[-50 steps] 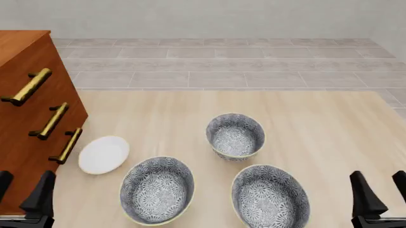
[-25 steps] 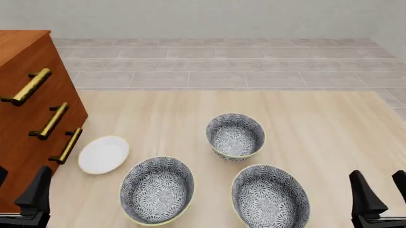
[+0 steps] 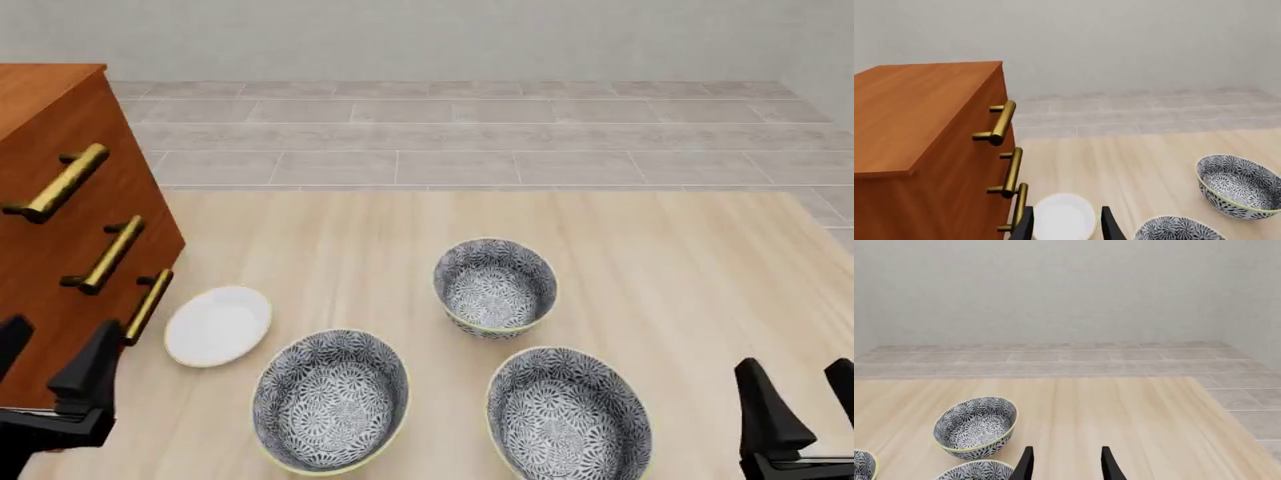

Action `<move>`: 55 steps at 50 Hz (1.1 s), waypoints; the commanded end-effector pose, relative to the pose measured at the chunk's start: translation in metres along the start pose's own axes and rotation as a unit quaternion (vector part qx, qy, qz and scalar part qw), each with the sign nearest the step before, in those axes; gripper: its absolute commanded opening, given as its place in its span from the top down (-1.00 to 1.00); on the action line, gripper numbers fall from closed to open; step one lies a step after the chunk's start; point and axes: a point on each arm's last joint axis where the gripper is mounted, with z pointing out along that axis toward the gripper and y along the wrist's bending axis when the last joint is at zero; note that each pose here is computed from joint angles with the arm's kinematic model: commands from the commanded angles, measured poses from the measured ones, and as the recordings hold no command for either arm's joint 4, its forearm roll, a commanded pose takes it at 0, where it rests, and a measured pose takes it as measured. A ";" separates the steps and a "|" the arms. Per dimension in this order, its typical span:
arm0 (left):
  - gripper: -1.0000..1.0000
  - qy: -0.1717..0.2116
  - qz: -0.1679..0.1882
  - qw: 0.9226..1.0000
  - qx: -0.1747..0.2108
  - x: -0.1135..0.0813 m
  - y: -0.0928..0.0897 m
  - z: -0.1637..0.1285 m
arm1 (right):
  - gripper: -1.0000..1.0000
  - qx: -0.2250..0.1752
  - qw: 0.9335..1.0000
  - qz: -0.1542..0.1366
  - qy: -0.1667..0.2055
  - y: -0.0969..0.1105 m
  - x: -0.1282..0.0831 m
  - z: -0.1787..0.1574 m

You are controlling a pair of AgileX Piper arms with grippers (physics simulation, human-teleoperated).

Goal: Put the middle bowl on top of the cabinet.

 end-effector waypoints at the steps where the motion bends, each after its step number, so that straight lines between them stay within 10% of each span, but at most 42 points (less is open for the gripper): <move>1: -1.00 0.022 0.006 1.000 0.014 -0.010 -0.002 0.012 | -1.00 0.000 1.000 0.001 0.000 0.000 0.000 0.000; 55: -1.00 0.144 0.003 0.986 0.086 -0.021 -0.023 0.062 | -1.00 0.002 1.000 0.004 0.002 0.000 -0.001 0.001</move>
